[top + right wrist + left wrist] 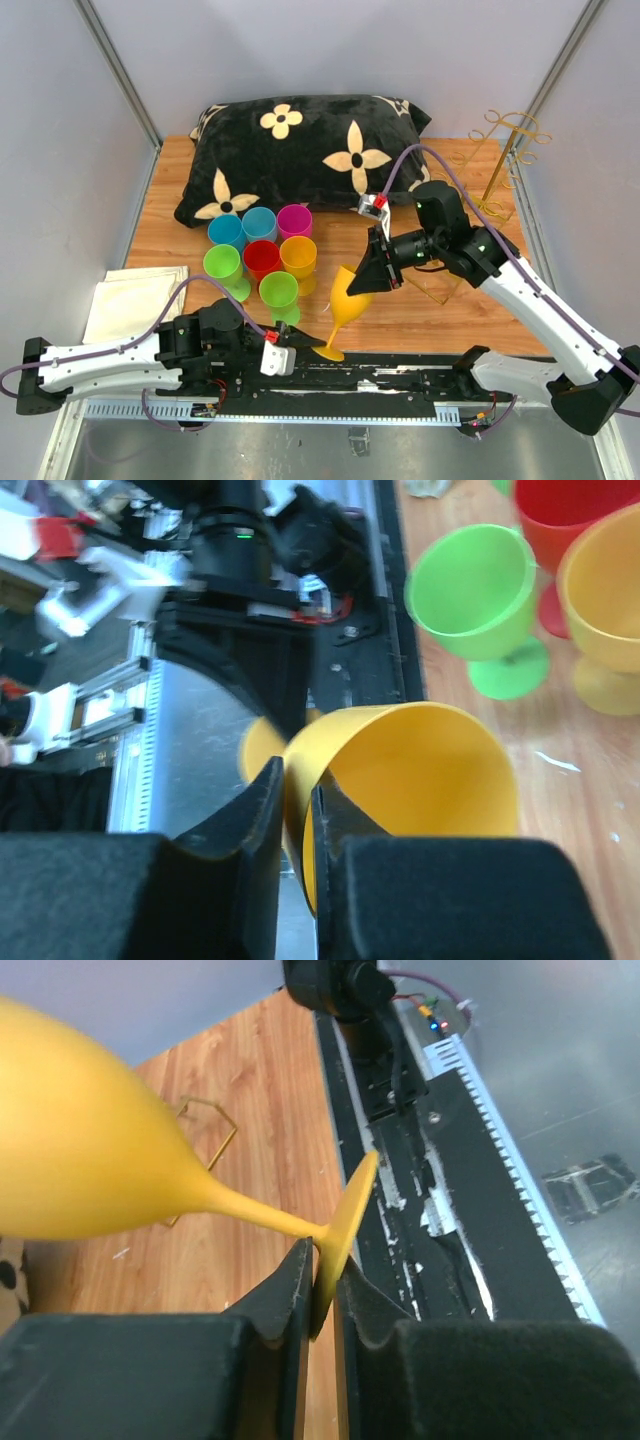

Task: Take the wine glass off the wine glass rack
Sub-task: Place the wine glass at the center of the board, then reset both arms

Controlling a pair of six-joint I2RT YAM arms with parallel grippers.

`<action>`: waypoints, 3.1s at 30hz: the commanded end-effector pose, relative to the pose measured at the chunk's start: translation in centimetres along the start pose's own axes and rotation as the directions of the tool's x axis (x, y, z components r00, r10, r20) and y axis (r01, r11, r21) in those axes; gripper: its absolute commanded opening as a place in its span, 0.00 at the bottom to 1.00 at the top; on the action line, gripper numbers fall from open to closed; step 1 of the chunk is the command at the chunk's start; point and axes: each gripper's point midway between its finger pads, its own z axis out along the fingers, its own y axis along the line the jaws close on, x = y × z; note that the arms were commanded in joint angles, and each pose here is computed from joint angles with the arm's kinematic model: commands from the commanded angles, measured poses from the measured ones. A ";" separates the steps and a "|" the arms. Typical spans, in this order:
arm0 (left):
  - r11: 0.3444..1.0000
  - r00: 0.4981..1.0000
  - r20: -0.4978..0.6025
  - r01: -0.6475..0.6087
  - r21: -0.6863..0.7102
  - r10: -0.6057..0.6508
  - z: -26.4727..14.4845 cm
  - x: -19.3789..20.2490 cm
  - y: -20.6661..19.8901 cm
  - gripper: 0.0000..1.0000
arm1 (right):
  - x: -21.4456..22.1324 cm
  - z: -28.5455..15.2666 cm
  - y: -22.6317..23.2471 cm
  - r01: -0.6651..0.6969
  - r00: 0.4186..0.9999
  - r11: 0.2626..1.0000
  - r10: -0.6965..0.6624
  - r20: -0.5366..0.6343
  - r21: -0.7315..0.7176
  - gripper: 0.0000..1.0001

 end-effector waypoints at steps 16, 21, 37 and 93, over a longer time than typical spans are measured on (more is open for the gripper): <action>0.927 0.956 0.156 0.282 -0.249 -0.249 -1.9 -4.3 4.6 1.00 | 0.2 -0.7 -2.5 0.291 0.955 0.894 -0.294 -0.045 0.340 0.01; 0.805 0.899 0.255 0.434 -0.405 -0.356 -3.9 -5.5 7.8 1.00 | 1.3 1.5 -4.2 0.384 0.918 0.839 -0.393 -0.060 0.385 0.01; 0.023 0.728 0.498 0.575 -0.818 -0.471 -14.7 -1.5 15.5 1.00 | 6.0 8.3 -7.7 0.533 0.846 0.753 -0.466 -0.259 0.387 0.05; -0.441 0.820 0.557 0.456 -0.773 -0.129 -34.4 -12.1 23.4 1.00 | -8.4 -27.6 -1.7 -0.172 0.812 0.118 -0.546 0.209 0.978 0.98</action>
